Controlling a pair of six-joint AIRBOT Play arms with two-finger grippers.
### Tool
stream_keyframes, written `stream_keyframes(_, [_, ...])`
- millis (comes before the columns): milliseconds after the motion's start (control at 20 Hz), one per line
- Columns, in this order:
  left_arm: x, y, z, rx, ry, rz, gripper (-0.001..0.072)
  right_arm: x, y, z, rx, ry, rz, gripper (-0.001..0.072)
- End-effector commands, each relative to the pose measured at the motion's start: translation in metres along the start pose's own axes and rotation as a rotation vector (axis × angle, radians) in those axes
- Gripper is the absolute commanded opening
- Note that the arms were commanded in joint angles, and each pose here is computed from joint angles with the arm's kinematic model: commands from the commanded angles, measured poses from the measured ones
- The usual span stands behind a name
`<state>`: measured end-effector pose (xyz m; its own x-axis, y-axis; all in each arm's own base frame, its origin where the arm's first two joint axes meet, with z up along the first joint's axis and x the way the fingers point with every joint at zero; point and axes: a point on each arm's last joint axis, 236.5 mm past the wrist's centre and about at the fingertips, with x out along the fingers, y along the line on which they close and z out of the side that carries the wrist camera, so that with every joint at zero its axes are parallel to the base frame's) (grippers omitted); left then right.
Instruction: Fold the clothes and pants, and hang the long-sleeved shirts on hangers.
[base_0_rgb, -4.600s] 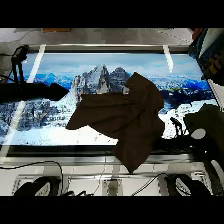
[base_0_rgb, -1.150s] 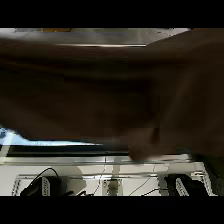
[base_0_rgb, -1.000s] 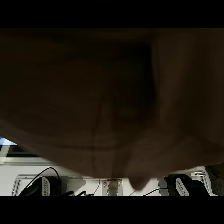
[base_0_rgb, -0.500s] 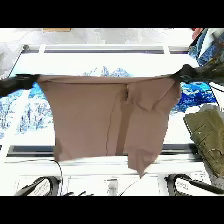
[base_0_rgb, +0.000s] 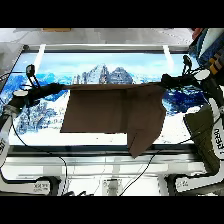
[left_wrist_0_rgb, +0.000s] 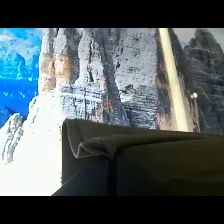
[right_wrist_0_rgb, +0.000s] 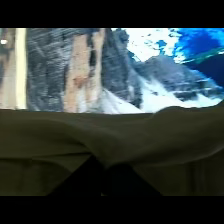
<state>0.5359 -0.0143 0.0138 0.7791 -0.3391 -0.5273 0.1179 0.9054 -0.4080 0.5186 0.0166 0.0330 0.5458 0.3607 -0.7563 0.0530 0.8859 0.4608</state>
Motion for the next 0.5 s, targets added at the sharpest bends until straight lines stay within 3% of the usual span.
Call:
stream_keyframes(0, [0.016,0.013,-0.017,-0.029,0.026,0.025,0.0018,0.012,-0.032,-0.020,-0.067,0.063,-0.113,0.0020])
stream_keyframes(200, [0.032,0.025,-0.040,-0.060,0.074,0.036,0.0019,0.032,-0.051,-0.060,-0.015,0.127,-0.131,0.0020])
stream_keyframes(250, [0.034,0.026,-0.043,-0.061,0.080,0.036,0.0047,0.034,-0.054,-0.065,-0.013,0.140,-0.136,0.0042])
stream_keyframes(300, [0.033,0.023,-0.043,-0.061,0.084,0.027,0.0290,0.034,-0.054,-0.067,-0.014,0.147,-0.135,0.0242])
stream_keyframes(350, [0.031,0.018,-0.042,-0.060,0.086,0.012,0.0720,0.032,-0.052,-0.067,-0.015,0.149,-0.133,0.0531])
stream_keyframes(400, [0.027,0.013,-0.041,-0.060,0.092,-0.011,0.0709,0.028,-0.051,-0.065,-0.020,0.145,-0.133,0.0649])
stream_keyframes(450, [0.020,0.004,-0.038,-0.058,0.100,-0.046,0.0708,0.022,-0.048,-0.063,-0.032,0.145,-0.135,0.0643])
